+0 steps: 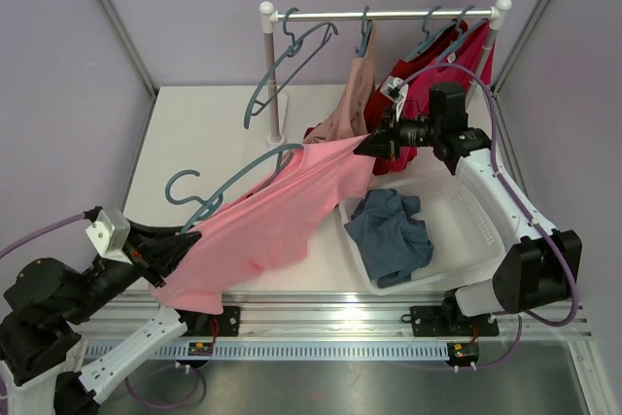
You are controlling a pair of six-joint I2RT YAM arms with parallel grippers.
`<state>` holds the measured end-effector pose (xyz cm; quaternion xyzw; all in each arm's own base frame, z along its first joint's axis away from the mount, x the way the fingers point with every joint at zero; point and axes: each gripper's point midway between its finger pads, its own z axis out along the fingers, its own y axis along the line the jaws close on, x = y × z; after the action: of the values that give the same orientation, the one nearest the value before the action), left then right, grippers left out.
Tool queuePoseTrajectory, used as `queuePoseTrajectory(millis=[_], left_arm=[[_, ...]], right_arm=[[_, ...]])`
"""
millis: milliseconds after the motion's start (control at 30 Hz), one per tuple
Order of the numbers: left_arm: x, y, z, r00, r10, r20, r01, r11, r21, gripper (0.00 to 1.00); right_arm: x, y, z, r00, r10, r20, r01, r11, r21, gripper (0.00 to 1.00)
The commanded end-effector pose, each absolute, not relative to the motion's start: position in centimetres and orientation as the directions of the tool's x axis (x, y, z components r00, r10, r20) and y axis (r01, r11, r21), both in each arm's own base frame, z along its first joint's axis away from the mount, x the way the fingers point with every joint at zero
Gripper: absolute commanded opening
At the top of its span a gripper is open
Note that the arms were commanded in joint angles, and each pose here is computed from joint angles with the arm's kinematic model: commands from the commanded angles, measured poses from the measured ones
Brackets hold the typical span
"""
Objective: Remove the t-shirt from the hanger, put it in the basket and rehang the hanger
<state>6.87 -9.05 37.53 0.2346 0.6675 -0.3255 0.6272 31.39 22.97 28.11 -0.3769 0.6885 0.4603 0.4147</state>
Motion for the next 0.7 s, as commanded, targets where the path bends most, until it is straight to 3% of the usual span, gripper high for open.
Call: queuePoseTrajectory(millis=[0,500,667], left_arm=[[4.9,-6.3,44.2,0.089,-0.276,-0.957,0.726,0.676,-0.127,0.00],[4.1,-4.0,45.0,0.114,-0.387,-0.915,0.731,0.657,-0.187,0.00],[6.6,-7.2,44.0,0.073,-0.358,-0.931,0.738,0.647,-0.191,0.00]], right_arm=[[36.8,19.2,28.3,-0.319,-0.126,-0.939,-0.826,0.522,0.211,0.00],[38.1,18.6,27.7,-0.338,-0.117,-0.934,-0.789,0.575,0.214,0.00],[33.6,22.7,26.7,-0.290,-0.204,-0.935,-0.914,0.348,0.208,0.00]])
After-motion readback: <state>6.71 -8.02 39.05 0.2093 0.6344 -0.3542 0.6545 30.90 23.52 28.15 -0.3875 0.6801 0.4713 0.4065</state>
